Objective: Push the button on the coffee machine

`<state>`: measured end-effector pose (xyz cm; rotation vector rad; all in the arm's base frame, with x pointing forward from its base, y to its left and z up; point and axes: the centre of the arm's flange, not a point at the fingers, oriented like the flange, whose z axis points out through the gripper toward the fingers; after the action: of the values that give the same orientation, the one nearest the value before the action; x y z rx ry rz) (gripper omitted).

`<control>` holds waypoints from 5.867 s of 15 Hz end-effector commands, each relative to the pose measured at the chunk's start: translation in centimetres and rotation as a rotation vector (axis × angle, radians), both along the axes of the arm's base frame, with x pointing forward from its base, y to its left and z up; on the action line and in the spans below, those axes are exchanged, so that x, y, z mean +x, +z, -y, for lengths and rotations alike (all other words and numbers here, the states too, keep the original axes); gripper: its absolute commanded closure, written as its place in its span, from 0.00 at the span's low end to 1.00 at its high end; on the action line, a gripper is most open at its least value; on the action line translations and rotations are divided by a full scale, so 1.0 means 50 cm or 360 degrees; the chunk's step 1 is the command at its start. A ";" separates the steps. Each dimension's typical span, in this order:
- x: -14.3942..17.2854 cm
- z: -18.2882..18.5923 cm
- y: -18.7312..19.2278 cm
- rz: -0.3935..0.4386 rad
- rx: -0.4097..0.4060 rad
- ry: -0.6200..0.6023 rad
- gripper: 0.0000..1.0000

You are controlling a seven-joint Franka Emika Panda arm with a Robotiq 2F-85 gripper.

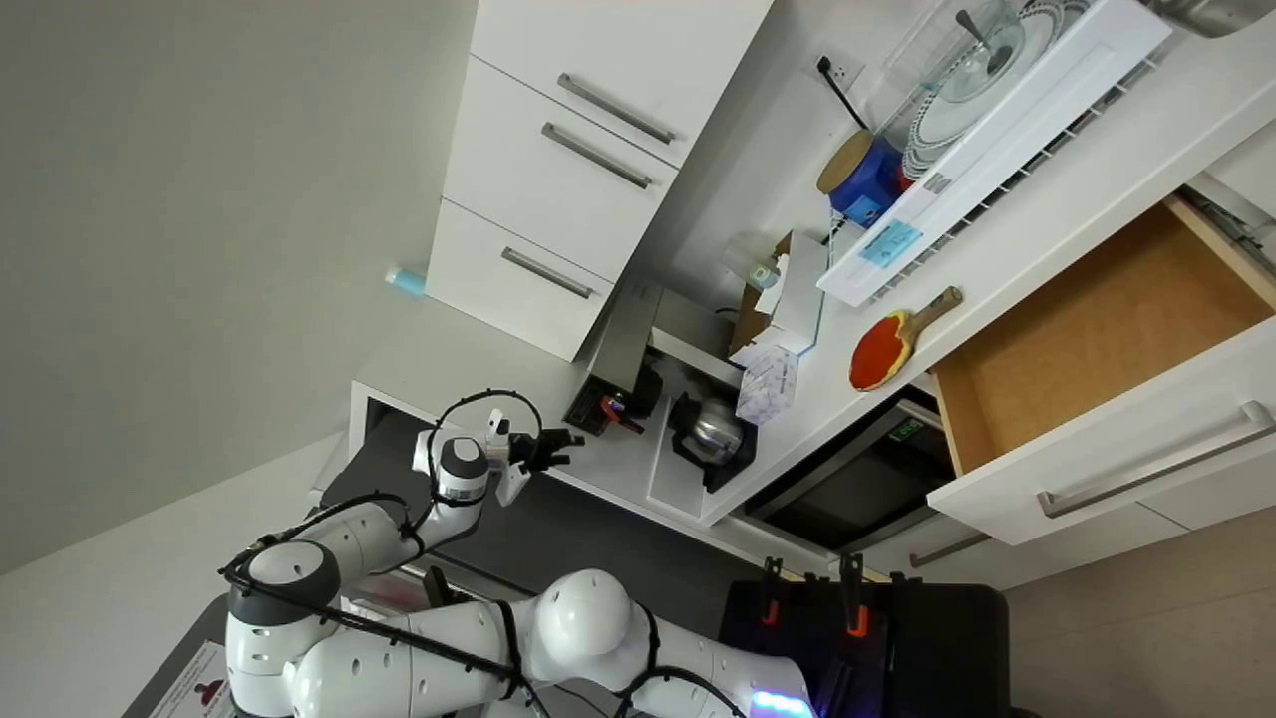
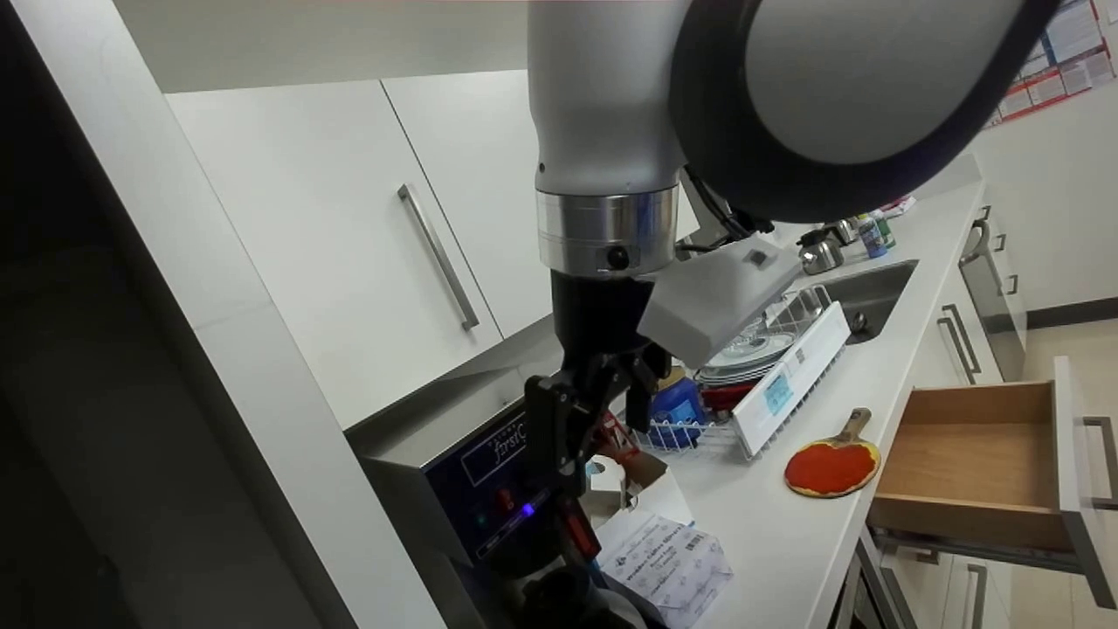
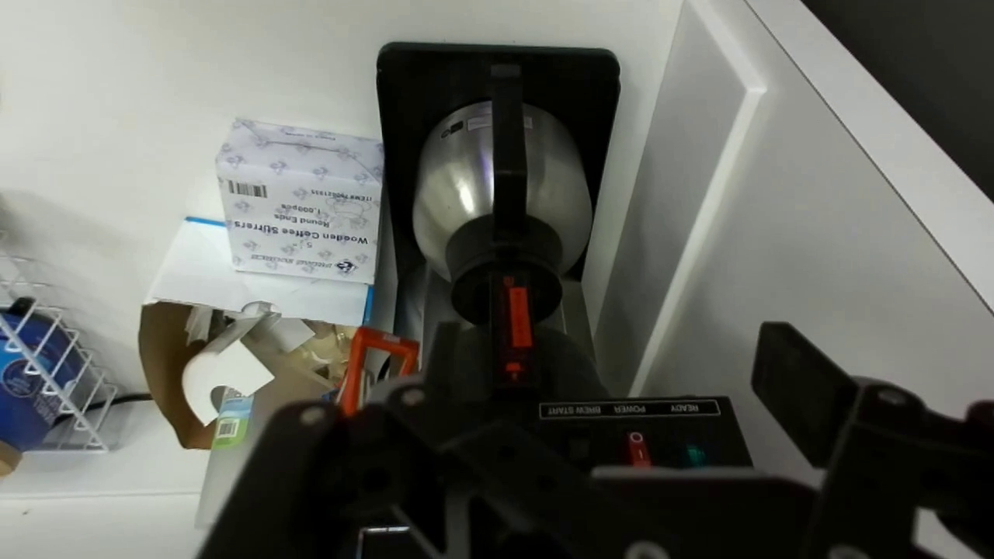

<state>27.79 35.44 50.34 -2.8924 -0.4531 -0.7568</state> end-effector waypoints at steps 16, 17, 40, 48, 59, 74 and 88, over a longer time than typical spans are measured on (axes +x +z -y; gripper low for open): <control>0.071 -0.137 -0.027 0.0187 0.0056 -0.0285 1.00; 0.078 -0.140 -0.030 0.0181 0.0063 -0.0275 1.00; 0.121 -0.130 -0.043 0.0154 0.0064 -0.0202 1.00; 0.132 -0.138 -0.050 0.0126 0.0065 -0.0164 1.00; 0.160 -0.162 -0.044 0.0161 0.0060 -0.0096 1.00; 0.126 -0.171 -0.028 0.0234 -0.0082 0.0040 1.00; -0.016 -0.148 0.040 0.0080 -0.0334 -0.0085 1.00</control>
<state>27.52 43.57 51.36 -3.0740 -0.4928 -0.8501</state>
